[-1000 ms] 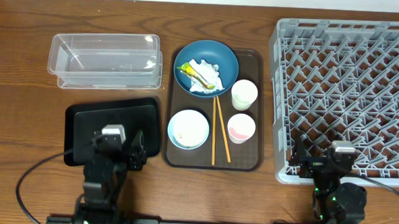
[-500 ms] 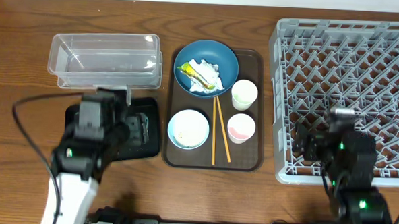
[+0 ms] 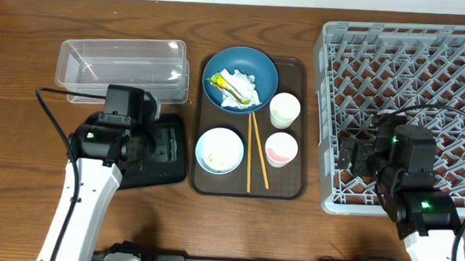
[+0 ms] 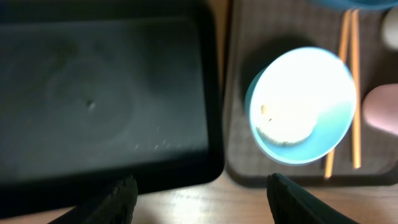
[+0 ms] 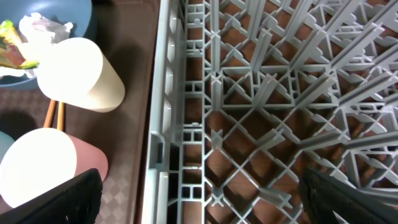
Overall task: Sort waste into correct bins and load items into the dishwasher rack
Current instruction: 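Reach the left gripper to the blue plate and grasp the wrapper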
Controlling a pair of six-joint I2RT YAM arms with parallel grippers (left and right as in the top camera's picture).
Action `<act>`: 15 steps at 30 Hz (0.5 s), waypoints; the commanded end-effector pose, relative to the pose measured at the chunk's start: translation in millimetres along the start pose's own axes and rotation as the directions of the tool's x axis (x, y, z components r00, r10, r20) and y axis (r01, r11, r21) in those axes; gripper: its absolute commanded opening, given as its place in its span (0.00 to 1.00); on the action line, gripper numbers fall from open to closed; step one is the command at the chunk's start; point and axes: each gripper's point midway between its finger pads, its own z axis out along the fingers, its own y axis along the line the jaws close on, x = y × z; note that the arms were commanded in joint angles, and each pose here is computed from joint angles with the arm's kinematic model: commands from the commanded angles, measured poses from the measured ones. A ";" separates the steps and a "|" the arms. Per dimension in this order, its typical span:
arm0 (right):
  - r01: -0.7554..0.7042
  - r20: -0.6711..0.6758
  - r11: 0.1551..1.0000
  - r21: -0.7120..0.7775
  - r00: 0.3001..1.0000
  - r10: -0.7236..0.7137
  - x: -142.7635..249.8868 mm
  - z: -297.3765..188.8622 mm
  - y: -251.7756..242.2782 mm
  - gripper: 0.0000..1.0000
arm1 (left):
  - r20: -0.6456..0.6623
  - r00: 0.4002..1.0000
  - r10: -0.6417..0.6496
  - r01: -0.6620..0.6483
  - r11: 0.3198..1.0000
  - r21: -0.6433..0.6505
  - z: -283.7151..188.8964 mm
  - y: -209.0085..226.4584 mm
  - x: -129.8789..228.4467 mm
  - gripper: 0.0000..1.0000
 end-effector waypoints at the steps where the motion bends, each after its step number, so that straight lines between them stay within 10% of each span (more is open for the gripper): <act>1: 0.007 0.018 0.999 -0.038 1.000 -0.006 -8.0 -5.1 11.4 0.99 | 0.062 0.998 -0.010 0.007 0.998 0.060 -5.4 -11.8 -20.3 0.70; 15: 0.006 0.001 0.999 -0.036 1.000 -0.006 -4.0 -4.8 10.9 0.99 | 0.205 0.977 -0.065 0.034 0.988 0.150 17.2 -63.8 -128.4 0.70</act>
